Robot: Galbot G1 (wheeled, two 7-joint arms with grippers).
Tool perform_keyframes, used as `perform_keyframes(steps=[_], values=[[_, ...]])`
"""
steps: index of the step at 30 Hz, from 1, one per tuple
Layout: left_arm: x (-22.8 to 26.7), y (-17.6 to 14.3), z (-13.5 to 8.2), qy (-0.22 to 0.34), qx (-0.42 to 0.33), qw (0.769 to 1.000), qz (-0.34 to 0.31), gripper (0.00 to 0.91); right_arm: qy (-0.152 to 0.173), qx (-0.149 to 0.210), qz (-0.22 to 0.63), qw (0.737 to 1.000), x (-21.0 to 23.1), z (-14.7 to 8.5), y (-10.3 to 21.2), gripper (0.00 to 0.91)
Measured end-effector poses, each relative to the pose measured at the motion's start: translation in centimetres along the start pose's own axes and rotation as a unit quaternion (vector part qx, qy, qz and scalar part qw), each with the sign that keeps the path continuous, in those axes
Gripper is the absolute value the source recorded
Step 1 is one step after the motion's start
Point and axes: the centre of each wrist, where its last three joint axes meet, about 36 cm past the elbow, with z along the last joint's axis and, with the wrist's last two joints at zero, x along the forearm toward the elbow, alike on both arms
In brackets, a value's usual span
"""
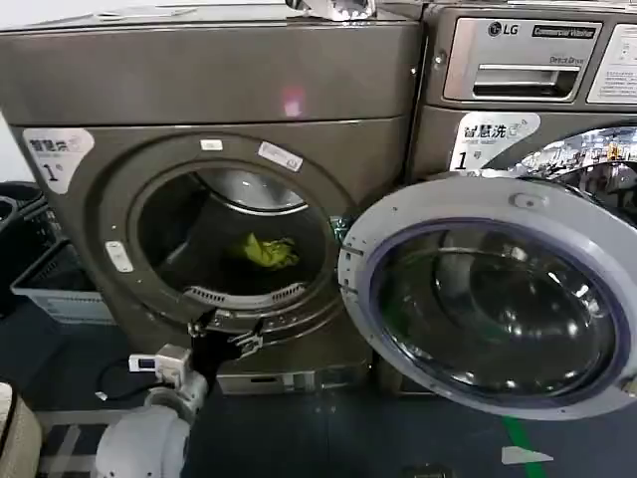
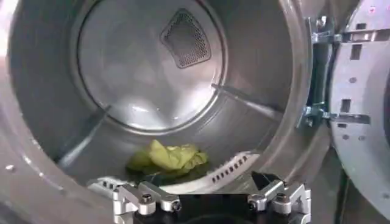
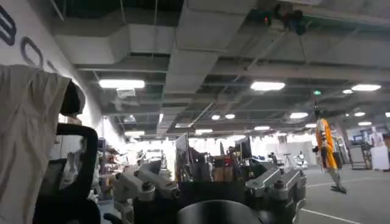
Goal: Grasp the clothes from the dryer.
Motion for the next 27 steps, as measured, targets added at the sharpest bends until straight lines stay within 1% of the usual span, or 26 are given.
perform_keyframes(steps=[22,27], values=[[-0.40,-0.16,0.37,0.006,0.005,1.000,0.000,0.907,0.002,-0.001,0.000,1.000,-0.02,0.30,0.25,0.907],[-0.46,-0.20,0.45,0.008,0.004,1.000,-0.001,0.907,0.006,0.000,-0.001,1.000,-0.07,0.66,0.36,0.907]])
